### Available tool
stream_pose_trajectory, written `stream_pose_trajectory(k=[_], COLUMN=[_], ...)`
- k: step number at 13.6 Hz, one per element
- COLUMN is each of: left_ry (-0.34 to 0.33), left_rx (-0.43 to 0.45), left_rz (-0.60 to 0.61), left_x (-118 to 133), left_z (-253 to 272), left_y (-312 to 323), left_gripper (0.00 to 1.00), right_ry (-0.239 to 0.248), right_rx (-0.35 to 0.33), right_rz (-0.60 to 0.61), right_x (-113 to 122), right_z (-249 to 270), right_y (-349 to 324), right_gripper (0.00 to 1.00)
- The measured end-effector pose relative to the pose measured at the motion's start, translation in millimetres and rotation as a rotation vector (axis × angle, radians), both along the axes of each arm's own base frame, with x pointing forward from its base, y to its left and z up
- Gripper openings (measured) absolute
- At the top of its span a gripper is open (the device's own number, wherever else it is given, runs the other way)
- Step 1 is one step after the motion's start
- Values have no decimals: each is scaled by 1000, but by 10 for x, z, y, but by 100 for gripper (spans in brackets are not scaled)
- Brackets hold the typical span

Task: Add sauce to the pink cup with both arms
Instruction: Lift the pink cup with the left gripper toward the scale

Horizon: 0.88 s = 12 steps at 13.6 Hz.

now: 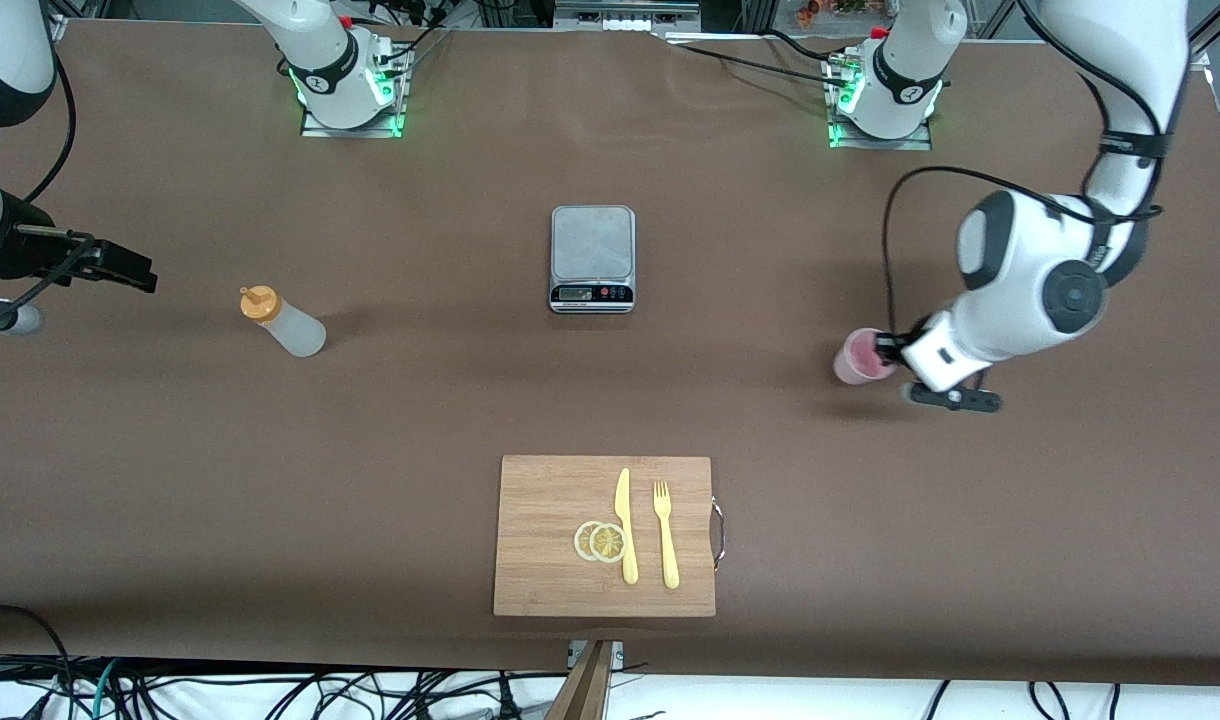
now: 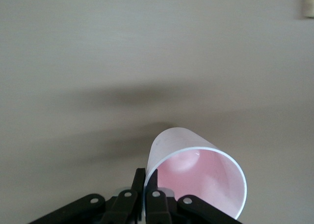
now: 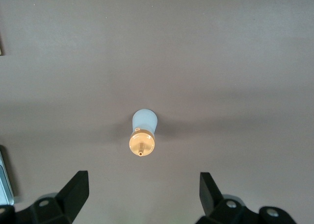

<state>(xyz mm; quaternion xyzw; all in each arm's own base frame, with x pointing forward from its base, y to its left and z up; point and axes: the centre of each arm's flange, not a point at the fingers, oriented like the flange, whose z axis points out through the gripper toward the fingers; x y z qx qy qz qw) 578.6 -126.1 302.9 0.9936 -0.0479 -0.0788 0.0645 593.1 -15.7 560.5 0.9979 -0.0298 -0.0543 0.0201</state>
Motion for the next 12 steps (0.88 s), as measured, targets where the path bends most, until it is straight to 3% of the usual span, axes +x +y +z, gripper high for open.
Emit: stream_pose_trajectory(k=[2,6,12], left_ry=[21,68,78], left_rx=[-13,-19,-34], left_rz=[22,57,187], left_x=[-236,-969,-2082], left_z=[158,326,464], left_y=[-827,-2203,-3475], left_gripper=[4,4,4], right_ry=[1,3,11], right_rx=[0,0,7], right_rz=[0,0,58], right_x=[0,-3,-5], right_z=[-2,-7,-30], right_y=[-1,-1,-6], right_gripper=[100,100,100])
